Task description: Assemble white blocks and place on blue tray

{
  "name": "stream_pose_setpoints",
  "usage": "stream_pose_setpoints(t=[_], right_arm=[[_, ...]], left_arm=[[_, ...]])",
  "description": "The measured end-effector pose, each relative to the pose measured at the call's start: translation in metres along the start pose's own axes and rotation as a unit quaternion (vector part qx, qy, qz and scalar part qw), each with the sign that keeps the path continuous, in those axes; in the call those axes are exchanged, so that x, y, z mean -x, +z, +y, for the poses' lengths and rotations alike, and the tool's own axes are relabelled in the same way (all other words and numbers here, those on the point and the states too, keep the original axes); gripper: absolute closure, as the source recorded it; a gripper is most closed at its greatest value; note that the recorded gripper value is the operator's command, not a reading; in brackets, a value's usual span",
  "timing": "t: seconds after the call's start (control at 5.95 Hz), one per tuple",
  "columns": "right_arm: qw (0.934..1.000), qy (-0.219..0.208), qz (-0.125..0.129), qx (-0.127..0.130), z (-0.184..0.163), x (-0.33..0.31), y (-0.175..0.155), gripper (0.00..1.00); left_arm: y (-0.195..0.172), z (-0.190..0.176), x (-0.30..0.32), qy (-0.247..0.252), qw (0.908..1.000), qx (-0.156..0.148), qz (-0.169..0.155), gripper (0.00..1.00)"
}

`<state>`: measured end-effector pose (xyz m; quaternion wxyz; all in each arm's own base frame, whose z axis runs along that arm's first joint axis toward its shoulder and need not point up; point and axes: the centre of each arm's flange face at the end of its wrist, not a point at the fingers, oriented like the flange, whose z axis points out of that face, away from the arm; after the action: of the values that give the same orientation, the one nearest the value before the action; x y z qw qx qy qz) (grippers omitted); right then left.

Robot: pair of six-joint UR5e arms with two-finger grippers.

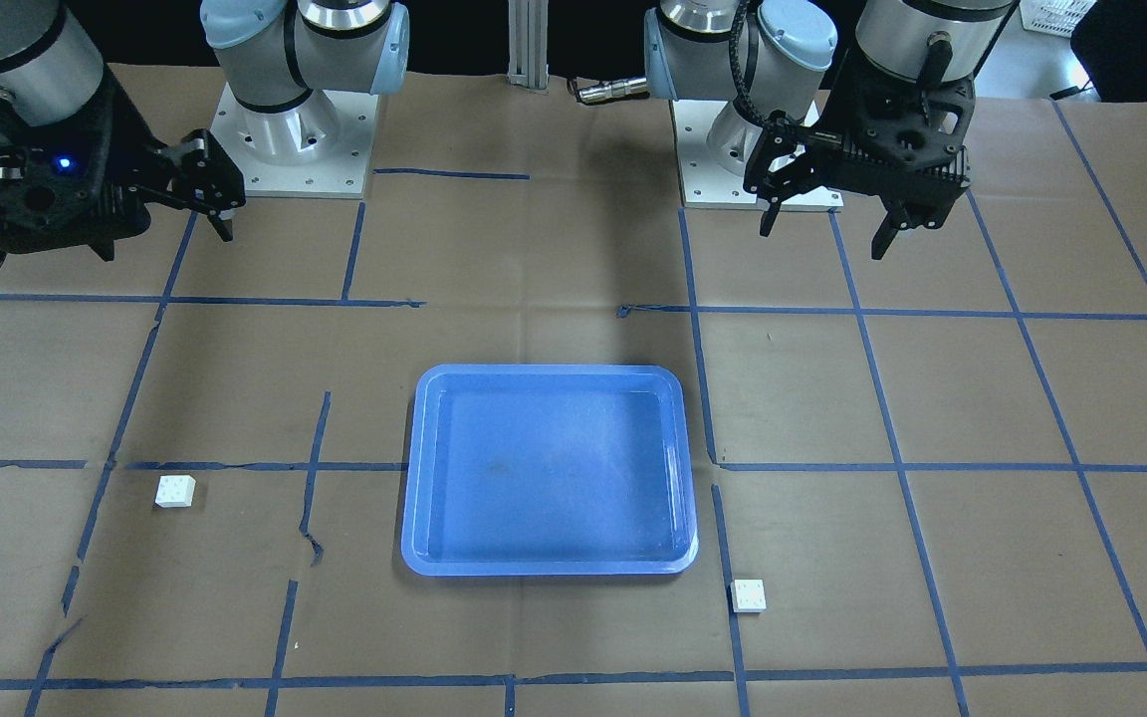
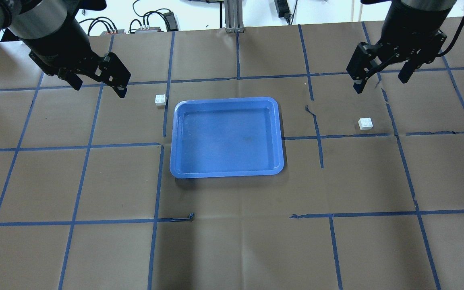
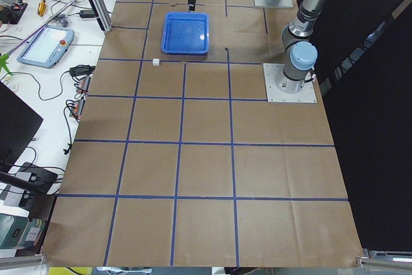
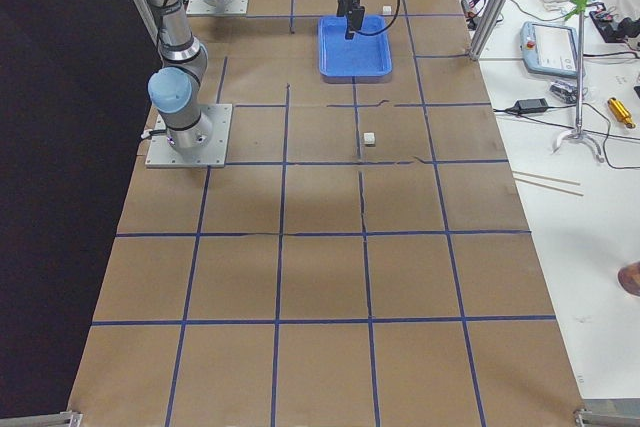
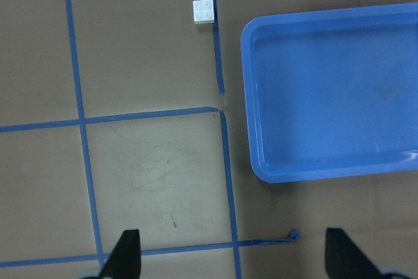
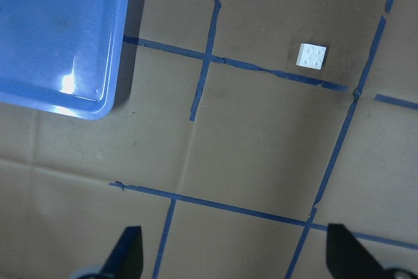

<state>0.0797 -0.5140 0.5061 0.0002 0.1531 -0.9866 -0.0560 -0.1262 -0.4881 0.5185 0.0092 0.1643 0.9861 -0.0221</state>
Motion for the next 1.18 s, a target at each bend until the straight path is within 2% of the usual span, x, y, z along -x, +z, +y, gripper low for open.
stream_pose_setpoints(t=[0.17, 0.34, 0.5, 0.67, 0.84, 1.01, 1.18], right_arm=[[0.9972, -0.075, -0.002, 0.000, 0.005, -0.024, 0.000, 0.00], [0.9879, -0.155, -0.004, -0.002, 0.010, -0.046, 0.000, 0.00], [0.9749, -0.222, -0.004, -0.006, 0.015, -0.069, 0.000, 0.00], [0.9574, -0.288, 0.003, -0.016, 0.017, -0.095, 0.001, 0.00], [0.9291, -0.368, 0.023, -0.029, 0.011, -0.118, 0.004, 0.00], [0.8917, -0.450, 0.037, -0.033, 0.001, -0.135, 0.012, 0.00], [0.8613, -0.506, 0.035, -0.031, -0.009, -0.145, 0.025, 0.00]], left_arm=[[0.007, -0.002, 0.002, 0.077, 0.9970, 0.006, 0.002, 0.00], [0.016, -0.006, 0.005, 0.188, 0.9821, 0.002, -0.001, 0.00], [0.028, -0.010, 0.007, 0.272, 0.9622, -0.009, -0.010, 0.00], [0.041, -0.013, 0.008, 0.327, 0.9448, -0.019, -0.020, 0.00], [0.052, -0.015, 0.008, 0.376, 0.9261, -0.023, -0.025, 0.00], [0.065, -0.018, 0.009, 0.439, 0.8982, -0.022, -0.018, 0.00], [0.079, -0.020, 0.016, 0.505, 0.8632, -0.017, -0.006, 0.00]])
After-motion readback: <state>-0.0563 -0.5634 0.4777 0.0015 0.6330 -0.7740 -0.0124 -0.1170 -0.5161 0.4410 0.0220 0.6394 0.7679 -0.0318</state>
